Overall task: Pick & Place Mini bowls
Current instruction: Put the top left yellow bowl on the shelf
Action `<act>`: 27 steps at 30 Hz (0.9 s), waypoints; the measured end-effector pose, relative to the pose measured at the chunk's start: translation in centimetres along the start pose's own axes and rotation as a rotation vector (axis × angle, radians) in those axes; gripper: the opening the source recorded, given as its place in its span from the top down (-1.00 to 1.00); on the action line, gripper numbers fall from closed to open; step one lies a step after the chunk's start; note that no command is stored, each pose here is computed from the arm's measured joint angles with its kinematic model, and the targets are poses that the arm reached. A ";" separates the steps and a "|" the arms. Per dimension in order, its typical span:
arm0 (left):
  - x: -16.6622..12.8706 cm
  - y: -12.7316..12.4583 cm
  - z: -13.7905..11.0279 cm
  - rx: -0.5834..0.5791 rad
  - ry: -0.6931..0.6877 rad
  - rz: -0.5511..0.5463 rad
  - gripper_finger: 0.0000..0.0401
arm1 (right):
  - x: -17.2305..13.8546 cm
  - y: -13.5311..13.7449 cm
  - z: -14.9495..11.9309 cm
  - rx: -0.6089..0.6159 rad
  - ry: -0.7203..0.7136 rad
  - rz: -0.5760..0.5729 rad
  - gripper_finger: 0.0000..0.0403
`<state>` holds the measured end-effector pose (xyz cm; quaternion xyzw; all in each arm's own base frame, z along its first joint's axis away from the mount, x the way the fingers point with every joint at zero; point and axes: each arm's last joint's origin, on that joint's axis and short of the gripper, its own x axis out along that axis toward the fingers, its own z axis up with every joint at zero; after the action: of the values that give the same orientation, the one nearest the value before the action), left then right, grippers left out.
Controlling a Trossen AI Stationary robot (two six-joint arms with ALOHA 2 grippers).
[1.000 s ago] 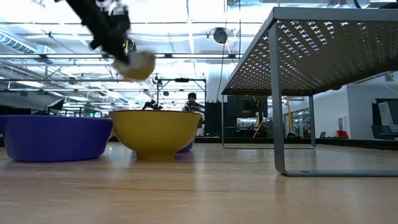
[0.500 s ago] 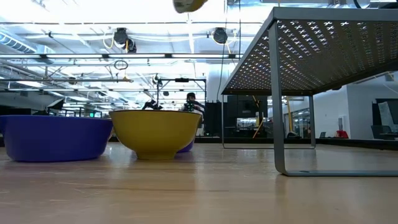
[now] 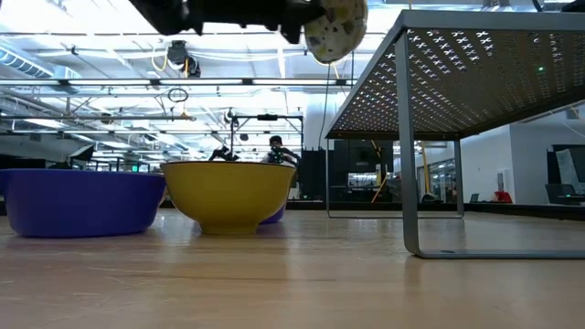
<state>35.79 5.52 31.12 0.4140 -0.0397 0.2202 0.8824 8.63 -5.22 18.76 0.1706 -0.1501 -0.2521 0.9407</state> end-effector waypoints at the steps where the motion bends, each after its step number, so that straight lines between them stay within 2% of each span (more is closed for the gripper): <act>1: 0.5 0.0 0.0 0.012 0.018 0.011 0.95 | 0.0 0.0 0.1 0.035 -0.020 -0.007 0.56; 6: 3.0 -0.6 -0.3 0.089 0.143 0.078 0.94 | 0.0 0.1 0.5 0.111 -0.071 -0.018 0.56; 10: 4.5 -0.3 -0.3 0.158 0.211 0.159 0.95 | 0.0 0.1 0.7 0.070 -0.090 -0.032 0.56; 14: 5.7 -0.5 -1.1 0.197 0.243 0.164 0.95 | 0.0 0.4 1.4 0.015 -0.160 -0.007 0.56; 18: 6.2 -0.6 -1.6 0.240 0.262 0.160 0.93 | 0.6 0.7 0.6 -0.104 -0.057 0.020 0.56; 21: 6.3 -0.4 -1.9 0.253 0.279 0.166 0.95 | 1.8 1.9 1.5 -0.208 -0.007 0.034 0.56; 24: 6.3 -0.2 -2.3 0.256 0.296 0.168 0.95 | 3.5 3.2 2.2 -0.334 0.046 0.004 0.54; 27: 6.4 0.2 -2.6 0.253 0.311 0.181 0.93 | 5.5 4.5 2.6 -0.446 0.115 -0.033 0.43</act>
<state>41.17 9.82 31.13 0.4773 0.0880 0.3630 0.7954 14.16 -5.06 23.91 -0.0251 -0.0340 -0.2844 0.9578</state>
